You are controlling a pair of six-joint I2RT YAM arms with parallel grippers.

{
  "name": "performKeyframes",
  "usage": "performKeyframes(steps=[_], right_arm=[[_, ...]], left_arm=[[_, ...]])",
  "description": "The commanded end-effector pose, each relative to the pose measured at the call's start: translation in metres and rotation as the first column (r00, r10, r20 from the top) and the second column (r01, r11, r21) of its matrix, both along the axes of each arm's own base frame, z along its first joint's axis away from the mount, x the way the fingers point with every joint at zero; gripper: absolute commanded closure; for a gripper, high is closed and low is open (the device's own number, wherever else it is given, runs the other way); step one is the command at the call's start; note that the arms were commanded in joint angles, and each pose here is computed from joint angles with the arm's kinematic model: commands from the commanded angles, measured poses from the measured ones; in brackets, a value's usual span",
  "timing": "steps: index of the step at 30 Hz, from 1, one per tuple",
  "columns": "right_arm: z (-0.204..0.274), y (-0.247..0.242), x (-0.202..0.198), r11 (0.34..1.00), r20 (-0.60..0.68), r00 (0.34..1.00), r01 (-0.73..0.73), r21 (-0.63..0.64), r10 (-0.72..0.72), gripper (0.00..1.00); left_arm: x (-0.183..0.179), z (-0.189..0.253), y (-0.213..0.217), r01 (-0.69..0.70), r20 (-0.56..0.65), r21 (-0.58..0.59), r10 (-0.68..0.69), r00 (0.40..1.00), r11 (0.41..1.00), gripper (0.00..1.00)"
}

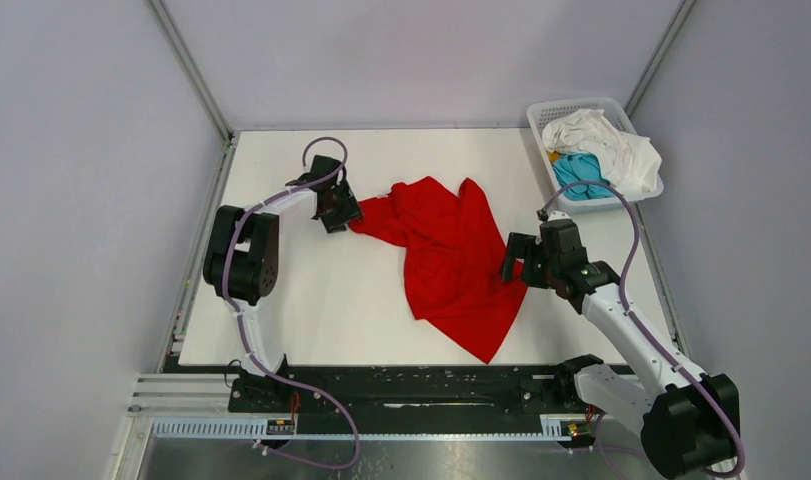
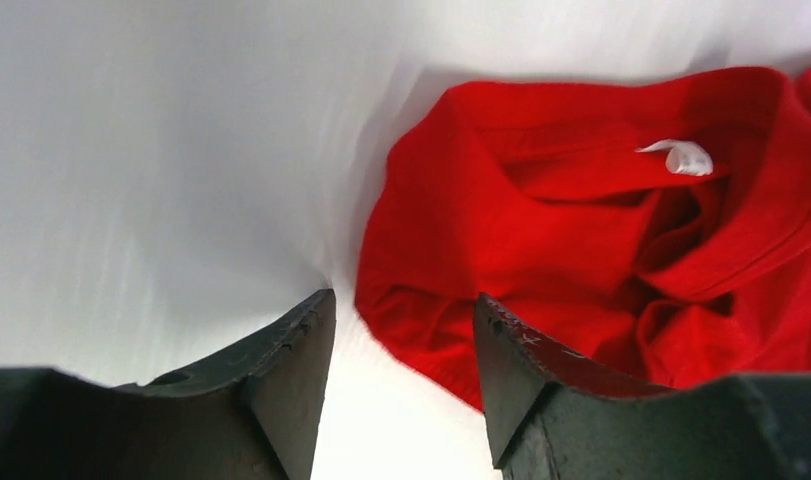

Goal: Fold and stack the t-shirts
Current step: Flatten out the tshirt

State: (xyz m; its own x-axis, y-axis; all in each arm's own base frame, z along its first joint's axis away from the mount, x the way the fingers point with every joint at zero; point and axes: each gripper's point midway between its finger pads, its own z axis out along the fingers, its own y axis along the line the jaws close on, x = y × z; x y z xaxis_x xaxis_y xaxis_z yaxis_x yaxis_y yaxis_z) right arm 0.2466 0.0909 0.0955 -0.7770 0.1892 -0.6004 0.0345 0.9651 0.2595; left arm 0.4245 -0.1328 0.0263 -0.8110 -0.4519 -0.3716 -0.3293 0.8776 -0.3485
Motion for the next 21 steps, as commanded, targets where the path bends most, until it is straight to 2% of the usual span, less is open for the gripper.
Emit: performKeyframes(steps=[1, 4, 7, 12, 17, 21], right_arm=[[-0.005, -0.003, -0.009, 1.0, -0.021, 1.0, 0.014, -0.002, -0.014, 0.01], [-0.007, -0.006, -0.013, 1.0, -0.026, 0.999, 0.023, -0.013, -0.023, 0.0], [-0.008, -0.009, -0.016, 0.999, -0.029, 0.999, 0.033, -0.019, -0.034, 0.01], [-0.011, -0.006, -0.025, 1.0, -0.071, 0.997, 0.024, -0.003, -0.024, 0.01], [-0.015, 0.006, -0.046, 1.0, -0.151, 0.988, -0.002, 0.005, 0.003, 0.03], [-0.024, 0.034, -0.067, 0.995, -0.215, 0.973, -0.094, -0.026, 0.086, 0.04]], left_arm=[[0.02, 0.002, -0.016, 0.001, 0.034, -0.093, 0.002, 0.999, 0.996, 0.5], [0.022, 0.004, -0.025, 0.026, 0.04, -0.134, -0.021, 0.999, 0.991, 0.66], [0.015, 0.008, -0.028, 0.036, 0.045, -0.149, -0.03, 0.999, 0.988, 0.98], [-0.01, 0.022, -0.011, 0.003, 0.067, -0.103, 0.003, 0.998, 0.995, 1.0], [-0.053, 0.024, 0.038, -0.134, 0.02, 0.03, 0.134, 0.991, 0.99, 1.0], [-0.085, 0.015, 0.069, -0.241, -0.003, 0.049, 0.242, 0.97, 0.969, 1.0]])
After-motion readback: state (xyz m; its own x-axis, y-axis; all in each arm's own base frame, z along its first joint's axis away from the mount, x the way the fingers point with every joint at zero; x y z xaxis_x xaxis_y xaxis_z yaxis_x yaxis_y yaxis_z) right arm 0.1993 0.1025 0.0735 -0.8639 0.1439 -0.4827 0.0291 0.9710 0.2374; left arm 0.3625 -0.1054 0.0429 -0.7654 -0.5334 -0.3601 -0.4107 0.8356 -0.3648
